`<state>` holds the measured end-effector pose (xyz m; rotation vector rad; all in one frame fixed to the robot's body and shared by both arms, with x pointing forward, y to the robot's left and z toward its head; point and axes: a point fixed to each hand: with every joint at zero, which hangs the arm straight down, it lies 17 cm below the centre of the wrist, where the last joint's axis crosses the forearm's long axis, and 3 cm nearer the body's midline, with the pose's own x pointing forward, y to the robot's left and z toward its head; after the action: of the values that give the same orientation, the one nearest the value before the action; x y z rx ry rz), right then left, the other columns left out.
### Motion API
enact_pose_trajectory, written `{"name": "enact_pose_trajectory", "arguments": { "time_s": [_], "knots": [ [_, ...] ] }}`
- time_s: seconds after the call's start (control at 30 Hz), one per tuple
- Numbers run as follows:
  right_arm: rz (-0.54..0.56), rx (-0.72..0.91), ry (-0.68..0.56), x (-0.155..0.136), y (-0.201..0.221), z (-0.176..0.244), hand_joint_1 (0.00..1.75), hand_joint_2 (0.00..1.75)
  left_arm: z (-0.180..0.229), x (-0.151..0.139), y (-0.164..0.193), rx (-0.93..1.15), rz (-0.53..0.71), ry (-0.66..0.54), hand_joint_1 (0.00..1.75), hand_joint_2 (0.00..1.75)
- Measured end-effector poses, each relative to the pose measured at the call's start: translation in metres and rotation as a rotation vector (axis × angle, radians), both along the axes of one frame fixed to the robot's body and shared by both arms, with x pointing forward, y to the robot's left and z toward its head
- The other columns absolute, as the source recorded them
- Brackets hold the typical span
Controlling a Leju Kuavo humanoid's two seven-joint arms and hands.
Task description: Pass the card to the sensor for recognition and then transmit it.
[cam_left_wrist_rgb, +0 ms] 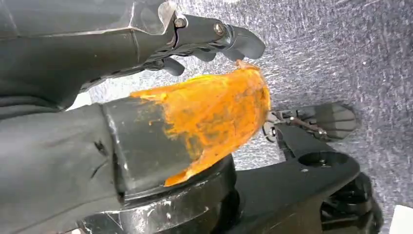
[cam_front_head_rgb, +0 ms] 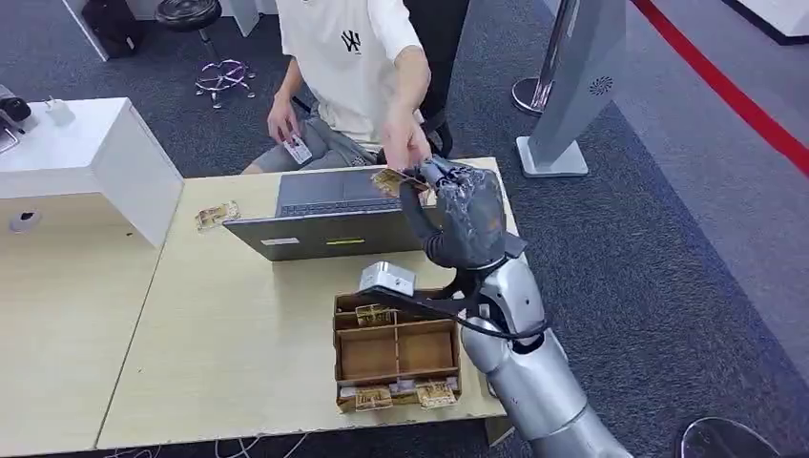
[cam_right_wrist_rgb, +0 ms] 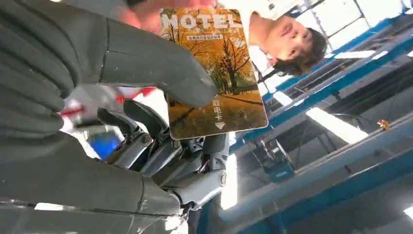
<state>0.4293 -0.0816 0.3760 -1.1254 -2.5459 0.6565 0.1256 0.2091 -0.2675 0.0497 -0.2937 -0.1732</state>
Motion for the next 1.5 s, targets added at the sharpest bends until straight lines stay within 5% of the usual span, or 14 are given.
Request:
{"name": "enact_pose_trajectory", "arguments": {
  "time_s": [0.07,0.1,0.13,0.17,0.4,1.17,1.2,1.3,1.37,1.43,1.5],
  "knots": [
    [-0.042,-0.084,-0.039,0.003,0.009,0.0,1.75,1.75,0.0,0.001,-0.002,0.0,-0.014,0.003,0.0,0.0],
    [-0.061,-0.117,-0.055,0.006,0.012,0.001,1.48,1.75,0.001,0.001,-0.003,-0.001,-0.019,0.003,0.0,0.0],
    [-0.078,-0.136,-0.065,0.007,0.013,0.001,0.21,1.75,0.001,0.001,-0.004,0.0,-0.022,0.003,0.0,0.0],
    [-0.096,-0.145,-0.071,0.009,0.012,0.003,0.0,1.75,0.001,0.001,-0.005,-0.001,-0.023,0.006,0.0,0.0],
    [-0.195,-0.161,-0.058,0.02,-0.005,-0.001,0.0,1.75,0.001,0.001,-0.007,-0.004,-0.02,0.008,0.0,0.0],
    [-0.229,-0.132,-0.036,0.018,-0.017,-0.006,0.0,1.75,0.002,0.002,-0.011,-0.013,-0.018,0.002,0.0,0.0],
    [-0.219,-0.125,-0.035,0.015,-0.018,-0.006,0.0,0.0,0.002,0.002,-0.011,-0.014,-0.015,0.002,0.0,0.0],
    [-0.14,-0.028,-0.012,0.003,-0.026,-0.01,0.0,0.0,0.002,0.002,-0.01,-0.015,0.002,0.002,0.0,0.0],
    [-0.023,0.218,0.09,-0.003,-0.046,-0.019,0.0,0.0,0.002,0.001,-0.009,-0.015,0.026,-0.009,0.0,0.0],
    [0.155,0.504,0.267,-0.003,-0.06,-0.038,0.0,0.0,0.001,-0.003,-0.007,-0.016,0.047,-0.013,0.0,0.0],
    [0.446,0.697,0.432,-0.013,-0.048,-0.055,0.0,0.0,-0.001,-0.01,-0.004,-0.01,0.075,-0.012,0.0,0.0]
  ]
}}
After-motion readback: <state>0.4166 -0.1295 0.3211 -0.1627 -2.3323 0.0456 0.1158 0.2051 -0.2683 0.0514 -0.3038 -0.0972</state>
